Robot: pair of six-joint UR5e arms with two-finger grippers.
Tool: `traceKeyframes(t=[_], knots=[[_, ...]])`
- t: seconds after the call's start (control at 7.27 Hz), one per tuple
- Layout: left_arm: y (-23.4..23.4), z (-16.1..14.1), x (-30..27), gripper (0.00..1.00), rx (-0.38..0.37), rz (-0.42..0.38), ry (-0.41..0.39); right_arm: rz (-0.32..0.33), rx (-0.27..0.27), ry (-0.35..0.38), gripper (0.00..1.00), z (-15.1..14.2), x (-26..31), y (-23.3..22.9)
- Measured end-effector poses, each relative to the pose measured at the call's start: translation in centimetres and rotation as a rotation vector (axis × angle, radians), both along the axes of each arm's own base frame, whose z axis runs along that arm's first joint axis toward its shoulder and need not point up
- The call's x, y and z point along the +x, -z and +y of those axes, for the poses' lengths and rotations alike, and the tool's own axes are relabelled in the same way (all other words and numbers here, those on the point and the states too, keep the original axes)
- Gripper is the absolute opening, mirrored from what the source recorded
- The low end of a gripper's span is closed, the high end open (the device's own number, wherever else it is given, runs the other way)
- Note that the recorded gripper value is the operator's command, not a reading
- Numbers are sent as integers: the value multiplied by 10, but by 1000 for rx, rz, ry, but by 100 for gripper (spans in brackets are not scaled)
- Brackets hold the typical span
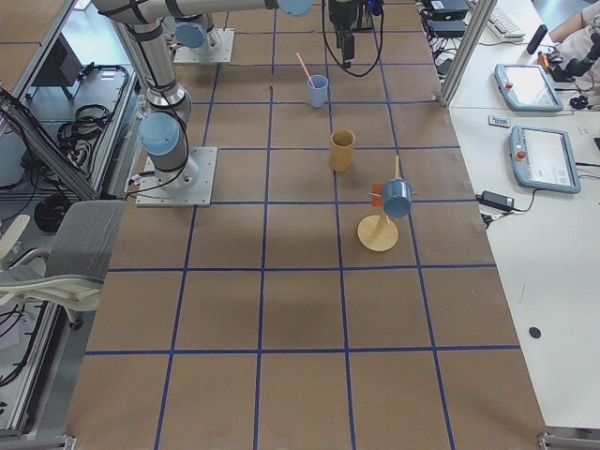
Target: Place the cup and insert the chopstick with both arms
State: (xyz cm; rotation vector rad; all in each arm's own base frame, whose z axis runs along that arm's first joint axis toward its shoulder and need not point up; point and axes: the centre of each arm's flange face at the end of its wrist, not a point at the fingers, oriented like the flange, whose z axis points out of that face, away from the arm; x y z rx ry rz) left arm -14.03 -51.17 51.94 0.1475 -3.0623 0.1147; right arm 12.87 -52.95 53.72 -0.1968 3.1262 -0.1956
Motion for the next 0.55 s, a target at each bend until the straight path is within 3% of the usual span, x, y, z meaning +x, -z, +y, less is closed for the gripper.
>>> traceKeyframes(t=[0.55], knots=[[-2,2,0,100,-1,-2,0,-6,2,0,100,0,0,0]])
